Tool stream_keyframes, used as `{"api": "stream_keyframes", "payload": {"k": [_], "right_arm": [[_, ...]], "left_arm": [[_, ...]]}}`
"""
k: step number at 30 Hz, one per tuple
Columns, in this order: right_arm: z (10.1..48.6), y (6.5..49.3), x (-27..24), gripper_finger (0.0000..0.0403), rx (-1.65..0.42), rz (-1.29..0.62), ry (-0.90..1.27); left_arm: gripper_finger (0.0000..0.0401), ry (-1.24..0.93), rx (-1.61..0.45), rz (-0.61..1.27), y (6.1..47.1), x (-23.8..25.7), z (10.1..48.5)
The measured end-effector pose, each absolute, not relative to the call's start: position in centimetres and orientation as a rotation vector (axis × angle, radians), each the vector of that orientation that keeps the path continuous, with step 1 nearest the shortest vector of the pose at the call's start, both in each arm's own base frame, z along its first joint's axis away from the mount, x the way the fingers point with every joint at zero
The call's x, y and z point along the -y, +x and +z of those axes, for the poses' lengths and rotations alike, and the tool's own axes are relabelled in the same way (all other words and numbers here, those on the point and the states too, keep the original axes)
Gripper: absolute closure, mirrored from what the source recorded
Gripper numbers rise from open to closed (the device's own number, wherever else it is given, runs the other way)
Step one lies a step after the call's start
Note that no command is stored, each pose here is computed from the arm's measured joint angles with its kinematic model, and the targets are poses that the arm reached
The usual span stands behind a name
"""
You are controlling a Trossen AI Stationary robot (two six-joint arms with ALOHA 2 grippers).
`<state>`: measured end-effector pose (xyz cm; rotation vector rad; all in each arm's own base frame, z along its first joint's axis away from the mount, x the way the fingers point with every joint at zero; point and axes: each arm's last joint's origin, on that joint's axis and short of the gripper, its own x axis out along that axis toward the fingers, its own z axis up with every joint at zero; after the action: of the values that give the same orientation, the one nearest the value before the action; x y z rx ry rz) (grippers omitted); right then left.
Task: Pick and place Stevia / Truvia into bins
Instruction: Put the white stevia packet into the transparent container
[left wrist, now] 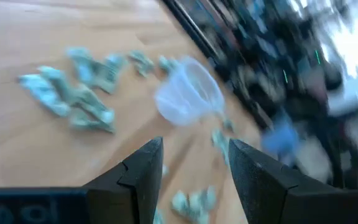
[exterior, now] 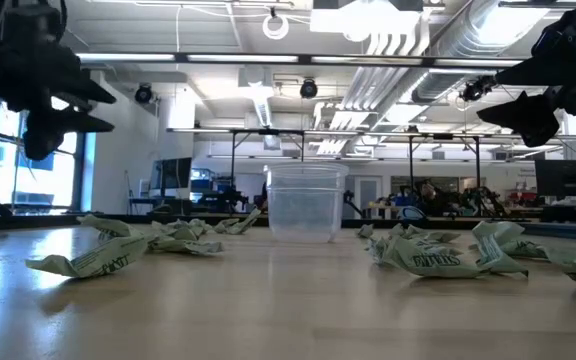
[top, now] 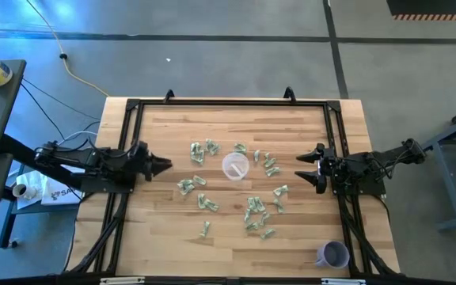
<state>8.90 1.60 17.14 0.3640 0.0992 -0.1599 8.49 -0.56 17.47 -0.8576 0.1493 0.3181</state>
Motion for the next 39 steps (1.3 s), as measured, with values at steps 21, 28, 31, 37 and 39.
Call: {"api": "stream_keyframes", "payload": {"k": [21, 28, 31, 37, 39], "right_arm": [[17.2, 8.8, -1.1, 0.0089, -0.095, -0.323, 0.065], [17.7, 8.9, -1.1, 0.0089, -0.058, -0.325, -0.021], [19.4, 8.9, -1.2, 0.0089, 0.121, -0.277, 0.204], [23.0, 7.8, -0.8, 0.0089, 0.550, -0.152, 0.826], [23.4, 7.6, -0.7, 0.0089, 0.599, -0.145, 0.838]], "left_arm": [[0.0185, -1.522, 0.306, 0.347, 8.8, 0.1, 20.0], [0.0185, -1.547, 0.336, 0.274, 8.8, 0.2, 20.6], [0.0185, -1.533, 0.309, 0.300, 8.9, 0.2, 20.3], [0.0185, -1.492, 0.280, 0.317, 8.9, 0.2, 20.1], [0.0185, -1.461, 0.272, 0.320, 8.9, 0.2, 20.0]]}}
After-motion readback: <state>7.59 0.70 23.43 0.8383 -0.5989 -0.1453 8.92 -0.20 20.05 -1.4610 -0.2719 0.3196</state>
